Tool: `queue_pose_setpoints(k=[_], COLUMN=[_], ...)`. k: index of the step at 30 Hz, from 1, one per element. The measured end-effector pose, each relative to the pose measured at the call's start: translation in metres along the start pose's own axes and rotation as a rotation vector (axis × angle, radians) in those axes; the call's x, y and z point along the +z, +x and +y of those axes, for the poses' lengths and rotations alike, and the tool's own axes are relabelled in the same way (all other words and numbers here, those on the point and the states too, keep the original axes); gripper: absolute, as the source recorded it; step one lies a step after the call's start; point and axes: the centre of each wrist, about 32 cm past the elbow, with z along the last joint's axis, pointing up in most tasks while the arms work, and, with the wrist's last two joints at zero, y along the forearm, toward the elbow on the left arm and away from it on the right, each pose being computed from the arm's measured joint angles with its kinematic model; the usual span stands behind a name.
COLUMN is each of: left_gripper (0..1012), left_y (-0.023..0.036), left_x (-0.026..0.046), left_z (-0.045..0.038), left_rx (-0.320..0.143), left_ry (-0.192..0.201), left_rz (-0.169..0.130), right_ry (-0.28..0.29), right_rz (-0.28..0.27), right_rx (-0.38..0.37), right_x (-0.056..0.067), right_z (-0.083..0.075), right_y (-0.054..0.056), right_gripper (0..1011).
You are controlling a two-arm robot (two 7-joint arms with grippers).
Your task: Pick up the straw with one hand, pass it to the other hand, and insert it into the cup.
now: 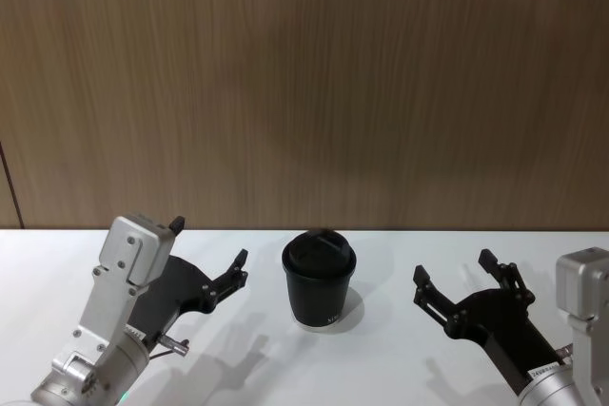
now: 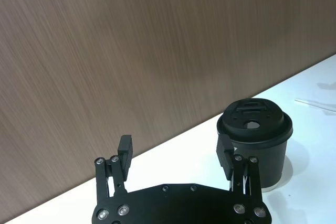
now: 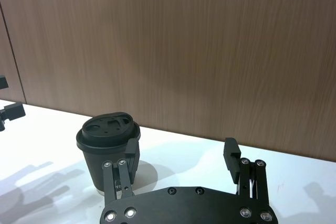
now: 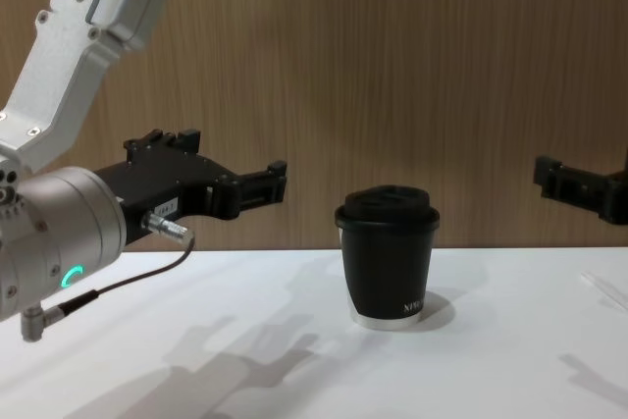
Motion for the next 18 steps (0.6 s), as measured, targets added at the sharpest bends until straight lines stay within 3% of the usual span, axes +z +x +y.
queue_pose_setpoints(k=[18], left_gripper=[1003], left_y=[0.0], left_x=[0.0], left_z=[0.0], left_rx=[0.0], left_ry=[0.0], left_rz=[0.0], right_ry=[0.0], right_rz=[0.0], right_rx=[0.0], right_x=[0.0], right_z=[0.0], right_y=[0.0], right_gripper=[1001])
